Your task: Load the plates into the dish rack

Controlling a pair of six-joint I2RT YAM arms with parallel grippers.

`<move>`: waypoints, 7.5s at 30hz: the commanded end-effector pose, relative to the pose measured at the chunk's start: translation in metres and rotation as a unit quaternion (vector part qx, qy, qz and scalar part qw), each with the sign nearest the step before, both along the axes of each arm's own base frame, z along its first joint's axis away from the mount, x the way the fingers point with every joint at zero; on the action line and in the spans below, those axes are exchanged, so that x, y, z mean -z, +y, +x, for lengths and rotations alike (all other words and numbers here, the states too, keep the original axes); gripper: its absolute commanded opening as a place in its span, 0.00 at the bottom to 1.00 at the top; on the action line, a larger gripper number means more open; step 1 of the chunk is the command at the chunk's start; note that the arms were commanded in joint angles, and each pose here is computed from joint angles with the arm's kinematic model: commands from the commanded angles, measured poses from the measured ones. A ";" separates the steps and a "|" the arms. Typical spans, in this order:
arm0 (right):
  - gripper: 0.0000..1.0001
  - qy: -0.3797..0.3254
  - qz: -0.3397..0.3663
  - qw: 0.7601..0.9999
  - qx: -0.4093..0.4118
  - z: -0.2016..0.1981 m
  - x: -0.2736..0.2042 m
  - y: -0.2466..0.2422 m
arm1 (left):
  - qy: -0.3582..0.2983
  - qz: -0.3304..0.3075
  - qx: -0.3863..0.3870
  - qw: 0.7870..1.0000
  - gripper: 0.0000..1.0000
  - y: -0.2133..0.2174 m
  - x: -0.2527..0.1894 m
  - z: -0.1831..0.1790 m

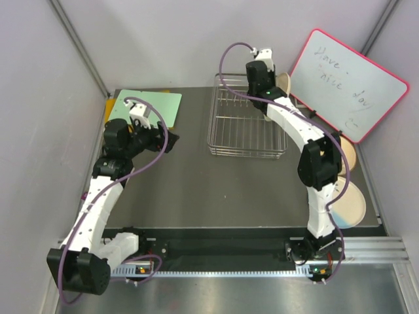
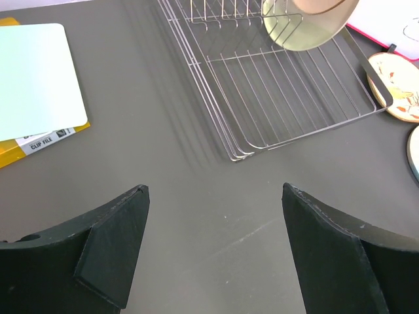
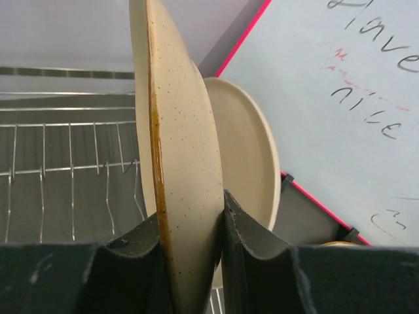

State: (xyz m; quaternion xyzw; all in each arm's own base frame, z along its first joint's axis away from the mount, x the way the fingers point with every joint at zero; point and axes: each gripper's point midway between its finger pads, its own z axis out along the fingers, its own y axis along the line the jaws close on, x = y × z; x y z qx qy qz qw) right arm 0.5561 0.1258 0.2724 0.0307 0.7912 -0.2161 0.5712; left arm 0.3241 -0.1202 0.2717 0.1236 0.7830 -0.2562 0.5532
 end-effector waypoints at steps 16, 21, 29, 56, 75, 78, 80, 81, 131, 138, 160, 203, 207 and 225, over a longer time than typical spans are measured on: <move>0.01 -0.016 0.052 0.998 0.017 0.030 0.030 -0.012 | -0.008 -0.013 0.008 1.000 0.86 -0.004 -0.004 0.014; 0.17 -0.002 0.045 0.999 0.005 0.031 0.043 -0.011 | -0.001 -0.012 0.004 1.000 0.86 -0.004 0.001 0.017; 0.55 0.003 0.009 1.000 -0.007 0.019 0.033 -0.021 | -0.006 -0.022 0.016 1.000 0.86 -0.008 -0.003 0.016; 0.78 0.162 -0.187 0.963 -0.104 -0.295 0.040 -0.232 | -0.097 0.131 0.381 0.910 0.25 -0.146 0.016 -0.098; 0.83 0.357 0.054 0.930 -0.060 -0.359 0.187 -0.310 | -0.014 0.222 0.522 0.823 0.50 -0.242 0.106 -0.172; 0.83 0.387 0.079 0.916 -0.065 -0.370 0.205 -0.307 | -0.018 0.225 0.517 0.825 0.50 -0.243 0.105 -0.168; 0.85 0.404 0.105 0.907 -0.061 -0.379 0.217 -0.307 | -0.017 0.221 0.521 0.825 0.50 -0.245 0.104 -0.170; 0.85 0.404 0.109 0.906 -0.060 -0.380 0.219 -0.309 | -0.016 0.219 0.520 0.825 0.51 -0.246 0.103 -0.169; 0.80 0.528 0.362 0.710 -0.294 -0.384 0.267 -0.178 | 0.059 0.159 0.538 0.826 0.00 -0.364 0.248 -0.200; 0.81 0.517 0.379 0.704 -0.306 -0.381 0.265 -0.171 | 0.071 0.151 0.538 0.826 0.00 -0.388 0.256 -0.203; 0.79 0.483 0.366 0.714 -0.350 -0.351 0.250 -0.196 | 0.074 0.222 0.479 0.846 0.18 -0.331 0.207 -0.150; 0.83 0.536 0.382 0.629 -0.413 -0.308 0.273 -0.141 | 0.113 0.230 0.476 0.841 0.34 -0.323 0.266 -0.095; 0.83 0.537 0.380 0.634 -0.407 -0.311 0.273 -0.141 | 0.136 0.226 0.467 0.844 0.33 -0.301 0.259 -0.112; 0.83 0.547 0.373 0.639 -0.392 -0.320 0.277 -0.142 | 0.160 0.200 0.541 0.801 0.34 -0.339 0.248 -0.212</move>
